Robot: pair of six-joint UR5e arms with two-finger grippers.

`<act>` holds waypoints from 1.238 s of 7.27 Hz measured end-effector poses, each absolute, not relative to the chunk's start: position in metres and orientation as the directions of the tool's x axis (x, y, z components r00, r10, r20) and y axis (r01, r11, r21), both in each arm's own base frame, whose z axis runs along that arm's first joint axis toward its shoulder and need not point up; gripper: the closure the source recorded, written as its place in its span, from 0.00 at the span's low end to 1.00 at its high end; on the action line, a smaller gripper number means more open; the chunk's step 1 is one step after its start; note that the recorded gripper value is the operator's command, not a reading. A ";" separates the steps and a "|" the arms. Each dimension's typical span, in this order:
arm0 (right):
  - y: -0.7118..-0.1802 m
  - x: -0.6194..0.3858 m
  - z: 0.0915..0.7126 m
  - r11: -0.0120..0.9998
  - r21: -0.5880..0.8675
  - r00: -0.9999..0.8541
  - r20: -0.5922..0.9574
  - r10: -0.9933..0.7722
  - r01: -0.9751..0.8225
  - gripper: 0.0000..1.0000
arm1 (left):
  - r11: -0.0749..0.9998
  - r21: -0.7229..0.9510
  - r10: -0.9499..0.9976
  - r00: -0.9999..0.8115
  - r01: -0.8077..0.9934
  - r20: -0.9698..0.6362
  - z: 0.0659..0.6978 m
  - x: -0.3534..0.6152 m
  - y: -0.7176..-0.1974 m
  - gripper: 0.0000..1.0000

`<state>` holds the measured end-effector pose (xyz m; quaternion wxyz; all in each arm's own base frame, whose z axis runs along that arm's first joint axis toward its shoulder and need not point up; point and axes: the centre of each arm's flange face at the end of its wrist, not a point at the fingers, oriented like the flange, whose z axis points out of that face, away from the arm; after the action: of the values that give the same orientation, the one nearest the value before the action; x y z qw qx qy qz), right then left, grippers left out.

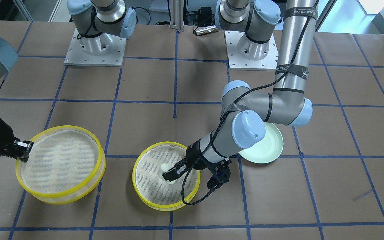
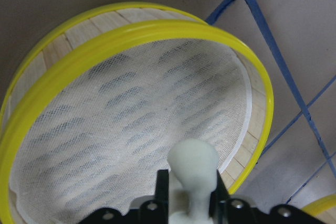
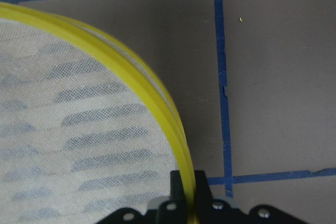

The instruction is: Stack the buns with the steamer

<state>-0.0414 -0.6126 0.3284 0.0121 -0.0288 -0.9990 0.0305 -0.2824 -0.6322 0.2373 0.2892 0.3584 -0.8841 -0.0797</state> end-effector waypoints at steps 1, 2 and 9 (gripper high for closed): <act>-0.612 -0.034 0.332 0.996 -0.059 -0.998 0.022 0.061 0.060 0.96 | 0.732 0.346 -0.678 -0.577 -0.586 0.456 0.238 -0.283 -0.632 0.00; -0.611 -0.028 0.335 0.996 -0.059 -0.998 0.021 0.065 0.064 0.96 | 0.733 0.345 -0.677 -0.578 -0.586 0.457 0.239 -0.283 -0.632 0.00; -0.596 0.155 0.360 0.967 -0.043 -0.968 0.007 0.251 0.250 0.97 | 0.979 0.180 -0.081 -0.992 -0.096 -0.092 0.235 -0.176 -0.568 0.00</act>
<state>0.1552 -0.5964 0.3599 0.0061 -0.1264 -0.9917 0.0208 -0.1758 -0.5679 0.2349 -0.0423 0.0445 -0.9938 -0.0925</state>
